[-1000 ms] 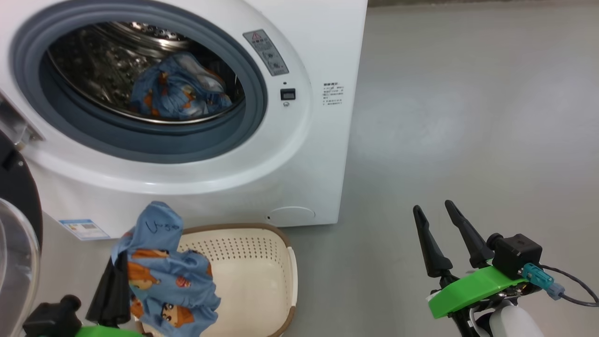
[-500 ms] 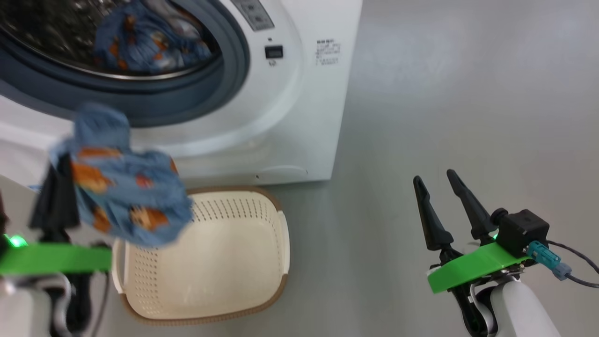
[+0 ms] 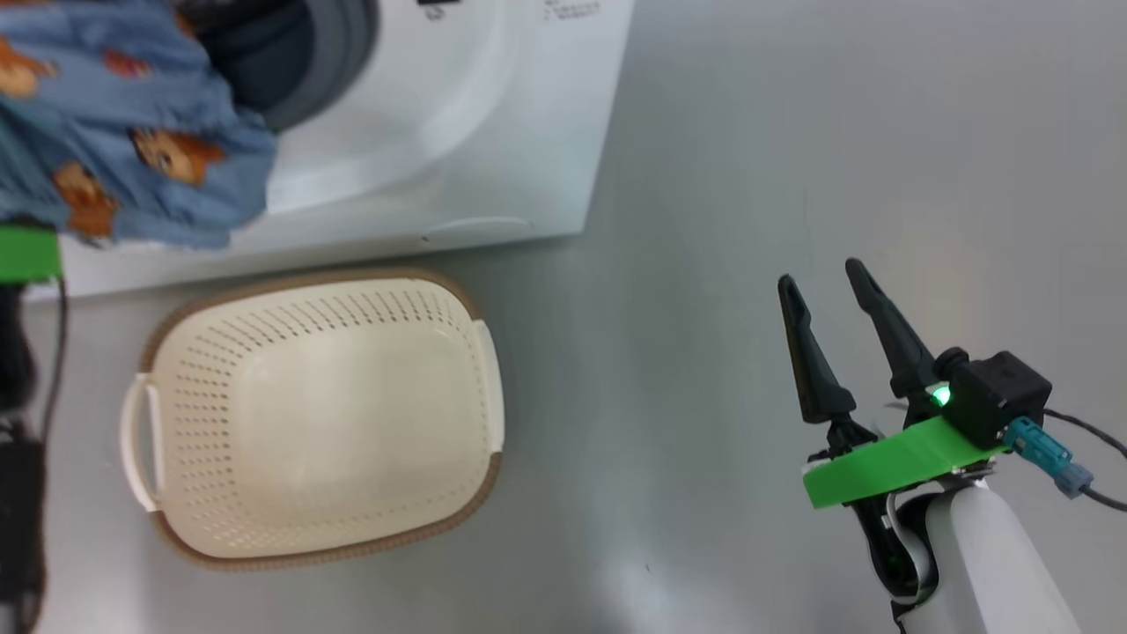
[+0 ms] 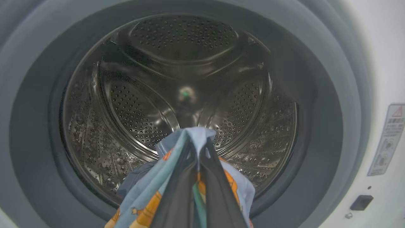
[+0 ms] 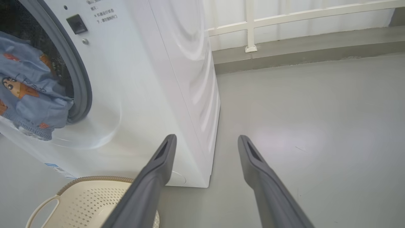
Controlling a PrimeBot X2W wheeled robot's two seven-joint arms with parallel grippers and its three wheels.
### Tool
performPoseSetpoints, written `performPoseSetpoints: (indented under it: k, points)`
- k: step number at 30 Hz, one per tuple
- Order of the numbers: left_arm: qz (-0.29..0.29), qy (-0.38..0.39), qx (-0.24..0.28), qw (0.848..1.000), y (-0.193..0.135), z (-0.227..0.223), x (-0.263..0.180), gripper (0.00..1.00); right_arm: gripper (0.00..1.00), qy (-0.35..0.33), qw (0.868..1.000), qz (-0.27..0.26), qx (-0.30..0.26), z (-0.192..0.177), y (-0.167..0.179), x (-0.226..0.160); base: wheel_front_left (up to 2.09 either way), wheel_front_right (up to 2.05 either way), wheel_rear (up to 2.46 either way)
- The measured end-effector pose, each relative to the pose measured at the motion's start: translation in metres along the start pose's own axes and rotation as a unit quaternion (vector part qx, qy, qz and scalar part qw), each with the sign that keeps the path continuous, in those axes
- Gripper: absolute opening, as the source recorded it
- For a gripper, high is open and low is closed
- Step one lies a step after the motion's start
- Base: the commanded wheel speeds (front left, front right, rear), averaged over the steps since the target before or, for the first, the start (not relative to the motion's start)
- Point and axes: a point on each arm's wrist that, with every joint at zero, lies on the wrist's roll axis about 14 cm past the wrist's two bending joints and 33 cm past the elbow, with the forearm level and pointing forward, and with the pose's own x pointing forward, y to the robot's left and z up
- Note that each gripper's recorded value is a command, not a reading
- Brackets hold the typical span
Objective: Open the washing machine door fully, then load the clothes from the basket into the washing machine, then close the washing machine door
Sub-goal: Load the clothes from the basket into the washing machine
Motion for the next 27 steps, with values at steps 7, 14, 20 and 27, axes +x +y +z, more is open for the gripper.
performPoseSetpoints:
  k: [7, 14, 20, 27]
  points:
    - [-0.011, 0.031, -0.006, 0.999, 0.006, -0.041, 0.042, 0.0, 1.0, 0.022, 1.0, -0.021, -0.003, -0.023, -0.019, 0.003, 0.0, 0.0, 0.0]
    - [-0.014, 0.053, 0.011, 0.998, 0.02, -0.077, 0.091, 0.0, 1.0, 0.05, 0.998, -0.033, 0.001, -0.049, -0.032, 0.006, 0.0, 0.0, 0.0]
    - [-0.031, 0.061, 0.046, 0.997, 0.025, -0.096, 0.124, 0.0, 1.0, 0.06, 0.997, -0.05, 0.012, -0.06, -0.045, 0.005, 0.0, 0.0, 0.0]
    - [-0.046, 0.071, 0.069, 0.994, 0.026, -0.122, 0.156, 0.0, 1.0, 0.078, 0.994, -0.069, 0.023, -0.075, -0.057, -0.002, 0.0, 0.0, 0.0]
